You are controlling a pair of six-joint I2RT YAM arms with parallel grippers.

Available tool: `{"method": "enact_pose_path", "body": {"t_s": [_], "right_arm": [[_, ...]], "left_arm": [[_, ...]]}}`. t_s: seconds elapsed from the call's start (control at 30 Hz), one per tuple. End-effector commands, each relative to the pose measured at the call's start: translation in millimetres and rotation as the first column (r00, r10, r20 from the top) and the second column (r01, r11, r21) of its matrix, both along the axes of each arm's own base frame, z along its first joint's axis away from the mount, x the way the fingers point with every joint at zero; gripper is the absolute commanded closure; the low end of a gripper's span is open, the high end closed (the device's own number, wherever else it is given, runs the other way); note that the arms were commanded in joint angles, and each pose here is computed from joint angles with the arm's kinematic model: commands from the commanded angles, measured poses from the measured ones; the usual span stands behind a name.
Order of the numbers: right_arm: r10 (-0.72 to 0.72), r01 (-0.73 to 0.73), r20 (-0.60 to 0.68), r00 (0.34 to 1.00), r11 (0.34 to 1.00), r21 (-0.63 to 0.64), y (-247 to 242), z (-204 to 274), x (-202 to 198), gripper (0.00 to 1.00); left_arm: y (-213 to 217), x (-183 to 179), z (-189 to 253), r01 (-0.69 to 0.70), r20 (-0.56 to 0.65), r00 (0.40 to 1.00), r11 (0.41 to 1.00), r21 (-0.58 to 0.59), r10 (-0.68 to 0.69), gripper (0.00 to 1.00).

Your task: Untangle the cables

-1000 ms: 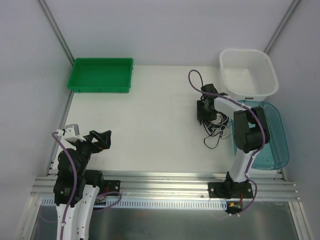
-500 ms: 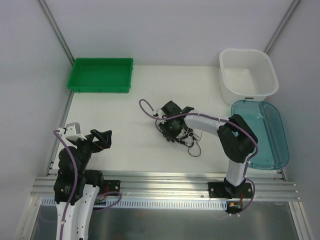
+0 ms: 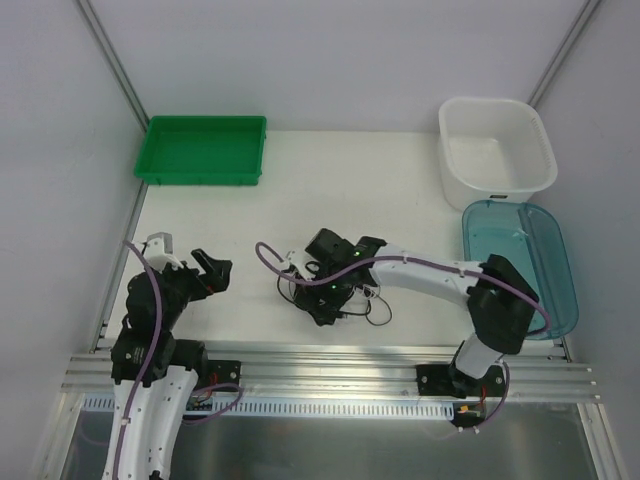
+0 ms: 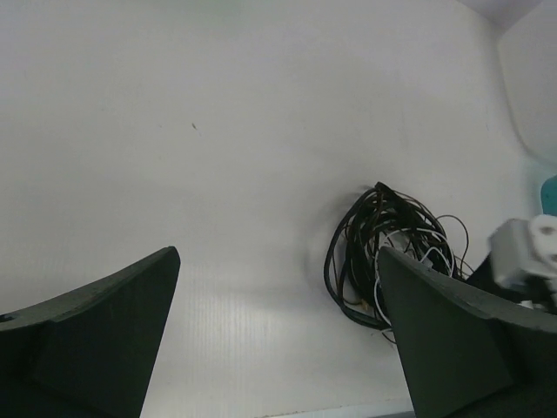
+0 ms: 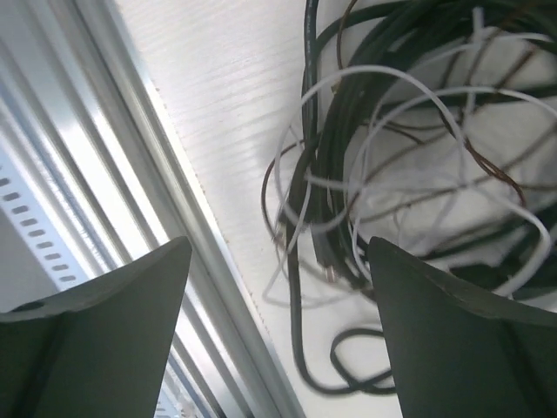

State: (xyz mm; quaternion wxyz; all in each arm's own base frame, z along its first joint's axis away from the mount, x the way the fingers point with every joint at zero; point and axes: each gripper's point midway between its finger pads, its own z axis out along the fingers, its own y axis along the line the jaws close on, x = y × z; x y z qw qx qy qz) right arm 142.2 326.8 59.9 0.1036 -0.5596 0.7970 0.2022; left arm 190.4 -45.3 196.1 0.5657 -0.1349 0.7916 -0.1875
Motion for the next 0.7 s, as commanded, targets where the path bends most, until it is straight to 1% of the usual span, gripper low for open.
{"method": "enact_pose_path", "body": {"t_s": [0.0,0.03,0.07,0.1,0.13,0.2,0.23,0.27,0.3,0.33,0.37,0.4,0.43,0.5,0.53,0.57,0.6,0.67], "right_arm": [[-0.059,0.042,0.103,0.993,0.986,0.161,-3.0,64.7,0.8,0.13],[-0.098,0.076,0.119,0.988,0.982,0.175,-7.5,72.0,3.0,0.13],[-0.149,0.113,0.178,0.973,0.974,0.198,-15.2,85.8,11.0,0.13],[-0.179,0.141,0.193,0.965,0.971,0.194,-22.9,85.8,13.0,0.13],[-0.221,0.181,0.204,0.954,0.964,0.195,-29.6,87.9,17.6,0.13],[-0.322,0.279,0.223,0.92,0.939,0.202,-45.8,90.7,24.5,0.13],[-0.357,0.315,0.221,0.907,0.927,0.205,-52.4,89.3,27.8,0.13],[-0.429,0.384,0.244,0.87,0.899,0.21,-61.3,89.8,36.3,0.12],[-0.459,0.404,0.249,0.853,0.882,0.241,-64.4,95.5,38.2,0.12],[-0.49,0.439,0.25,0.835,0.868,0.233,-73.6,87.7,39.7,0.12],[-0.528,0.475,0.258,0.809,0.846,0.243,-79.4,87.6,44.0,0.12],[-0.578,0.517,0.242,0.779,0.811,0.274,-84.3,91.1,47.0,0.12],[-0.602,0.543,0.236,0.763,0.795,0.27,-90.6,85.2,46.7,0.12],[-0.656,0.59,0.234,0.718,0.751,0.297,-99.2,86.8,50.4,0.12],[-0.658,0.595,0.239,0.714,0.751,0.287,-104.3,81.3,48.5,0.11],[-0.682,0.617,0.225,0.696,0.728,0.297,-106.3,81.4,48.2,0.11],[-0.691,0.624,0.215,0.69,0.718,0.306,-107.3,81.6,47.1,0.11],[-0.701,0.629,0.202,0.684,0.707,0.322,-111.5,78.4,43.6,0.11]], "left_arm": [[-17.2,5.0,-7.8,0.066,-0.082,0.994,0.995,-0.069,-0.072,0.01],[-21.4,8.8,-17.0,0.076,-0.142,0.986,0.993,-0.089,-0.089,0.01],[-32.3,8.3,-19.9,0.122,-0.173,0.974,0.984,-0.131,-0.144,0.01],[-38.0,9.2,-24.2,0.146,-0.204,0.963,0.978,-0.15,-0.175,0.01],[-43.3,13.1,-33.9,0.164,-0.272,0.94,0.972,-0.169,-0.206,0.01],[-59.0,12.8,-40.4,0.241,-0.328,0.896,0.949,-0.204,-0.298,0.01],[-65.1,17.1,-47.5,0.257,-0.388,0.864,0.943,-0.211,-0.322,0.01],[-67.5,20.5,-51.4,0.268,-0.416,0.85,0.945,-0.188,-0.324,0.01],[-82.7,16.8,-55.3,0.329,-0.444,0.818,0.93,-0.163,-0.367,0.01],[-89.9,23.2,-60.3,0.341,-0.49,0.793,0.93,-0.138,-0.363,0.01],[-96.7,25.6,-63.3,0.353,-0.513,0.779,0.928,-0.117,-0.361,0.01],[-106.7,26.3,-67.6,0.384,-0.53,0.77,0.921,-0.059,-0.355,0.01],[-114.5,35.2,-72.6,0.39,-0.562,0.752,0.92,-0.039,-0.343,0.01],[-128.6,49.2,-83.3,0.394,-0.593,0.744,0.919,0.016,-0.309,0.01],[-133.8,52.7,-87.5,0.399,-0.603,0.738,0.917,0.029,-0.302,0.01],[-139.4,56.6,-90.7,0.404,-0.61,0.733,0.914,0.036,-0.301,0.01],[-152.5,62.0,-97.3,0.427,-0.622,0.721,0.903,0.048,-0.307,0.01],[-164.5,65.5,-105.1,0.452,-0.633,0.708,0.889,0.067,-0.312,0.01]]}}
